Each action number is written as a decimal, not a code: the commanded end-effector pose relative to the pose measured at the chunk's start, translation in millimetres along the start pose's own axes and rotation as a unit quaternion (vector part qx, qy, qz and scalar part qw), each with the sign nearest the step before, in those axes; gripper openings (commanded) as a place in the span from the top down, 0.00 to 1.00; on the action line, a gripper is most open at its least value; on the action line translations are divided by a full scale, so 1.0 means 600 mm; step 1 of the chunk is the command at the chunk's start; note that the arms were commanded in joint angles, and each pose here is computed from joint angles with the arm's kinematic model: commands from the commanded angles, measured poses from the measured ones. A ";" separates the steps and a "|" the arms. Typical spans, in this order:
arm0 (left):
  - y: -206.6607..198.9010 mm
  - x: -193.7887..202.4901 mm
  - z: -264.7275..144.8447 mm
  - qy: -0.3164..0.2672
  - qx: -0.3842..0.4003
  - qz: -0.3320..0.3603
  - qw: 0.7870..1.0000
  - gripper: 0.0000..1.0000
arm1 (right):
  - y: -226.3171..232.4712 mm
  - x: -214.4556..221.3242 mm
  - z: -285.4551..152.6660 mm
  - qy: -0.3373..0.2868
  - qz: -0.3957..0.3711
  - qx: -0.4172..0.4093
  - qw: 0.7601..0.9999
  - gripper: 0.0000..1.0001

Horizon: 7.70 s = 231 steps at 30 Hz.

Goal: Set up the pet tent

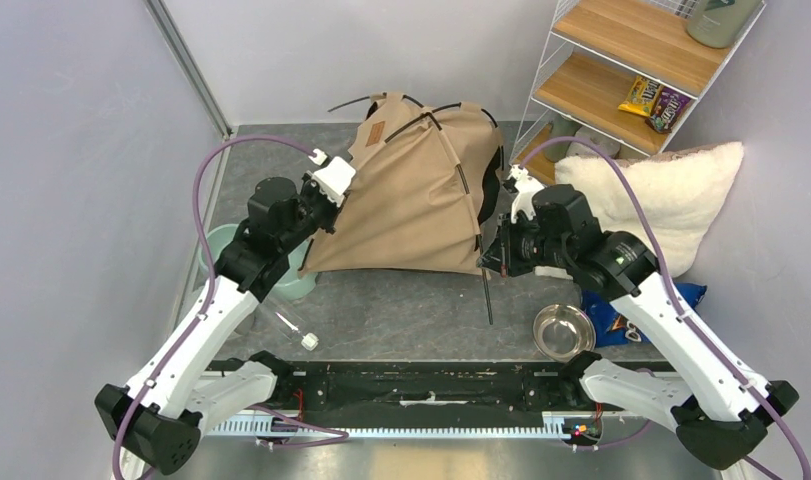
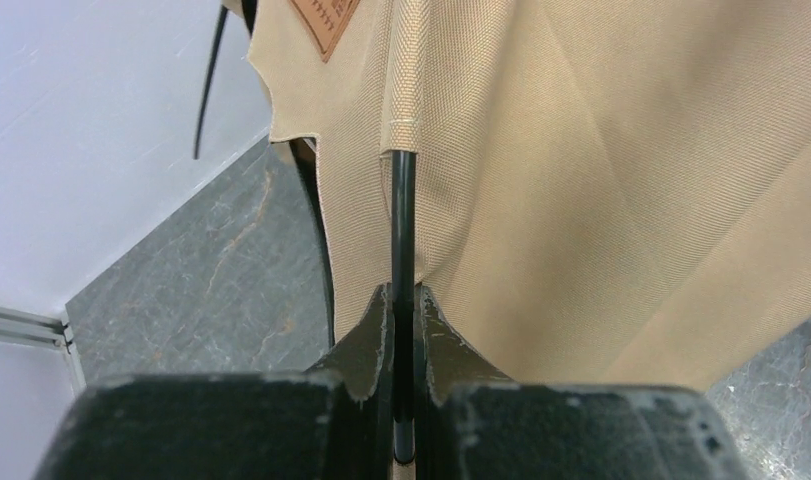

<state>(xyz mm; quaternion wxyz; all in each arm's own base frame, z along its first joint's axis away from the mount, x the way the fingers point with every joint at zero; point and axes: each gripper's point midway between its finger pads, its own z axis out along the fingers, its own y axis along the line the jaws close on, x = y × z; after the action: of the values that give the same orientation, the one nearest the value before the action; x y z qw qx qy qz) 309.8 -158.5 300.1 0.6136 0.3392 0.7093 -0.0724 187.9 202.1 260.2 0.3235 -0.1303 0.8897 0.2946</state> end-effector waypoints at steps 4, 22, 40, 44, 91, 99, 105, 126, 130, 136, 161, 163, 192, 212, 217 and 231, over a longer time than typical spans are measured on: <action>0.008 -0.026 0.028 -0.040 -0.012 -0.036 0.998 0.97 | 0.043 -0.047 -0.032 -0.031 0.018 -0.033 0.999 1.00; 0.100 -0.054 0.135 -0.041 -0.008 -0.029 0.999 0.98 | 0.044 -0.015 0.122 0.025 0.042 -0.084 0.995 0.69; 0.146 -0.006 0.176 -0.009 0.031 0.060 0.998 0.98 | 0.033 -0.051 0.060 -0.058 0.032 -0.050 0.997 0.27; 0.153 0.018 0.180 -0.005 0.055 0.049 0.997 0.98 | 0.025 -0.053 0.054 -0.066 0.030 -0.037 0.997 0.27; 0.140 -0.027 0.008 -0.010 -0.059 -0.250 0.966 0.15 | 0.095 -0.160 0.155 -0.085 0.218 -0.097 0.967 1.00; 0.028 -0.048 -0.015 -0.079 0.037 -0.356 0.931 0.20 | 0.179 -0.220 0.114 -0.107 0.248 -0.168 0.948 1.00; -0.030 -0.011 -0.024 -0.080 0.039 -0.359 0.929 0.20 | 0.220 -0.228 0.124 -0.117 0.269 -0.183 0.938 1.00; -0.183 0.072 0.026 -0.243 0.061 -0.259 0.933 0.28 | 0.241 -0.220 0.191 -0.093 0.365 -0.211 0.902 1.00; -0.186 0.057 0.027 -0.291 0.039 -0.206 0.933 0.31 | 0.248 -0.220 0.192 -0.082 0.383 -0.222 0.893 1.00; -0.185 0.029 0.031 -0.315 -0.015 -0.156 0.936 0.31 | 0.258 -0.220 0.198 -0.069 0.388 -0.235 0.889 1.00; -0.139 0.005 0.068 -0.311 -0.140 -0.163 0.926 0.64 | 0.269 -0.216 0.194 -0.056 0.390 -0.255 0.883 1.00; -0.137 0.009 0.066 -0.309 -0.142 -0.165 0.926 0.71 | 0.269 -0.215 0.193 -0.056 0.389 -0.255 0.883 1.00; -0.164 0.029 -0.006 -0.236 -0.043 -0.250 0.938 0.98 | 0.170 -0.226 0.194 -0.204 0.249 -0.167 0.932 1.00; -0.187 0.041 -0.030 -0.212 0.007 -0.245 0.946 0.98 | 0.127 -0.268 0.234 -0.291 0.202 -0.107 0.929 1.00; -0.190 0.045 -0.028 -0.208 0.009 -0.242 0.948 0.98 | 0.116 -0.264 0.252 -0.291 0.203 -0.090 0.931 1.00; -0.180 0.044 -0.037 -0.213 -0.002 -0.243 0.947 0.98 | 0.093 -0.240 0.285 -0.277 0.197 -0.060 0.939 1.00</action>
<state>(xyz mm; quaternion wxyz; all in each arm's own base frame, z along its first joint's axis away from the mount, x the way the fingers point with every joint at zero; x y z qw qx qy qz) 234.1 -215.2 224.7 0.7053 0.1446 0.6442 -0.2582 335.7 374.3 292.5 0.4507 0.0872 0.7468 0.4811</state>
